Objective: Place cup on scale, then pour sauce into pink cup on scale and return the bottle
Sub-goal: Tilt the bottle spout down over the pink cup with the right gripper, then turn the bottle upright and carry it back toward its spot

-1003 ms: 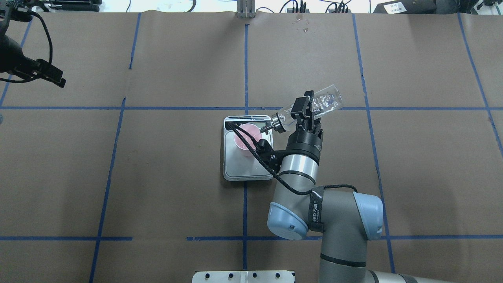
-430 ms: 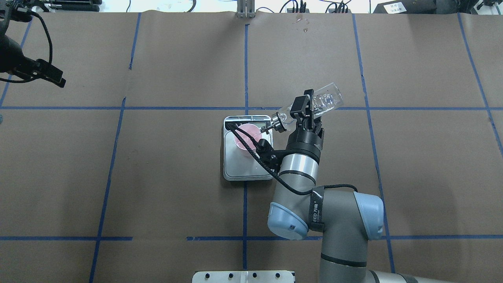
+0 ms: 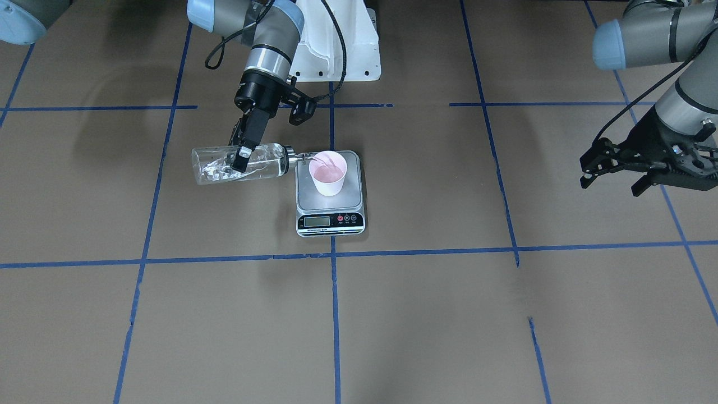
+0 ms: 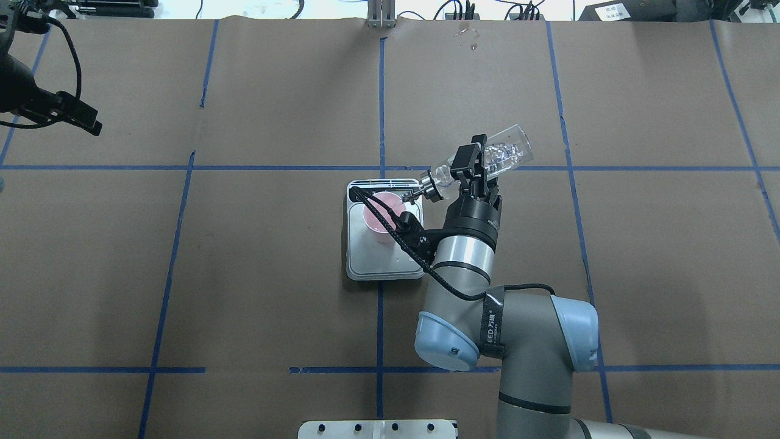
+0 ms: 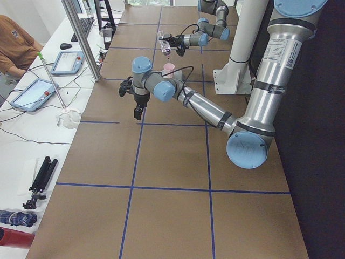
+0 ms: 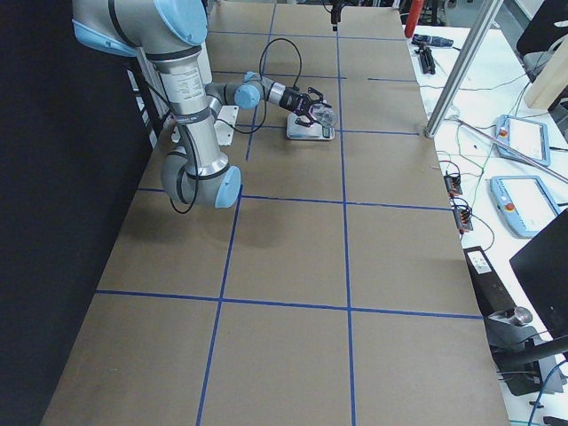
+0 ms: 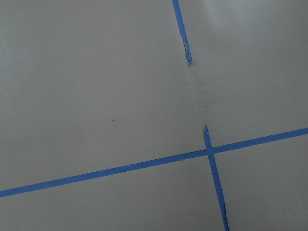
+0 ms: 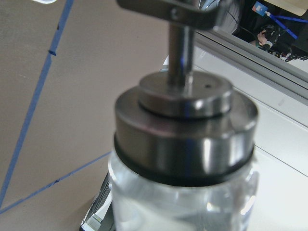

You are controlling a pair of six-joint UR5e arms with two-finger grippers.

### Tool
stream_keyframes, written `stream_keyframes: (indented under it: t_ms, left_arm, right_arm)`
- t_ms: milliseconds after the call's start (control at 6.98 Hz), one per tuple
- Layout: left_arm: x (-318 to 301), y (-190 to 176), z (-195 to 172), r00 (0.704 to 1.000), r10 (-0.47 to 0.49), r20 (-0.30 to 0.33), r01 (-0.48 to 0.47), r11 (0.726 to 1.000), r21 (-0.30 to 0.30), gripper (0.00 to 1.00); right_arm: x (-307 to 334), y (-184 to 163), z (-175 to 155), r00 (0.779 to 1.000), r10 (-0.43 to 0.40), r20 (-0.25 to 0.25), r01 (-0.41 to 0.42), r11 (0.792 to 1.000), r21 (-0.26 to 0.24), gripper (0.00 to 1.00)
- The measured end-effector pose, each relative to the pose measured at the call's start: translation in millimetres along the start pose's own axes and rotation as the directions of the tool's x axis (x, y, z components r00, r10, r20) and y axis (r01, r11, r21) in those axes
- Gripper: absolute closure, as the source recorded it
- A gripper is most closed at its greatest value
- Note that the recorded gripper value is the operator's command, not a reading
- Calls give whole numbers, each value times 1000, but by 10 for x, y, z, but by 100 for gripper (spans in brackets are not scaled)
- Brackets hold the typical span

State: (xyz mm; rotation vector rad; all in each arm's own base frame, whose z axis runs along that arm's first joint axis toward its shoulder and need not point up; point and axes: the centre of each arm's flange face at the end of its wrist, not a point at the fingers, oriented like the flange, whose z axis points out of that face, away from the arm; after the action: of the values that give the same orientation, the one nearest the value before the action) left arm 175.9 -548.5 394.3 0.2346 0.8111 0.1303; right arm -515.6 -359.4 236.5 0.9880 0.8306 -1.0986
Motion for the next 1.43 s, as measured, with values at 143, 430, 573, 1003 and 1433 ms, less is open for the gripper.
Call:
stream_keyframes:
  t_ms: [143,430,573,1003,1433]
  left_arm:
    - [0,1,-1,1000,0,0,0,1000,0,0]
    - [0,1,-2,1000,0,1,0,1000,1,0]
    - [4,-2,-3,1000,1,1,-1,1000,1,0]
    - [27,-14,-10,1000,3,-2,-3,1000,3,0]
    - [34,-24,-20,1000,4,-2,-4,1000,6,0]
  right_arm:
    - [32,44,-2,1000,15,0,-15,1000,1,100]
    - [62,131,-8,999,48,1,-48,999,4,100]
    - [16,166,9,997,77,1,-77,997,1,100]
    - [-160,235,60,964,267,11,-267,964,-10,100]
    - [-324,188,2,806,588,65,-587,809,-28,100]
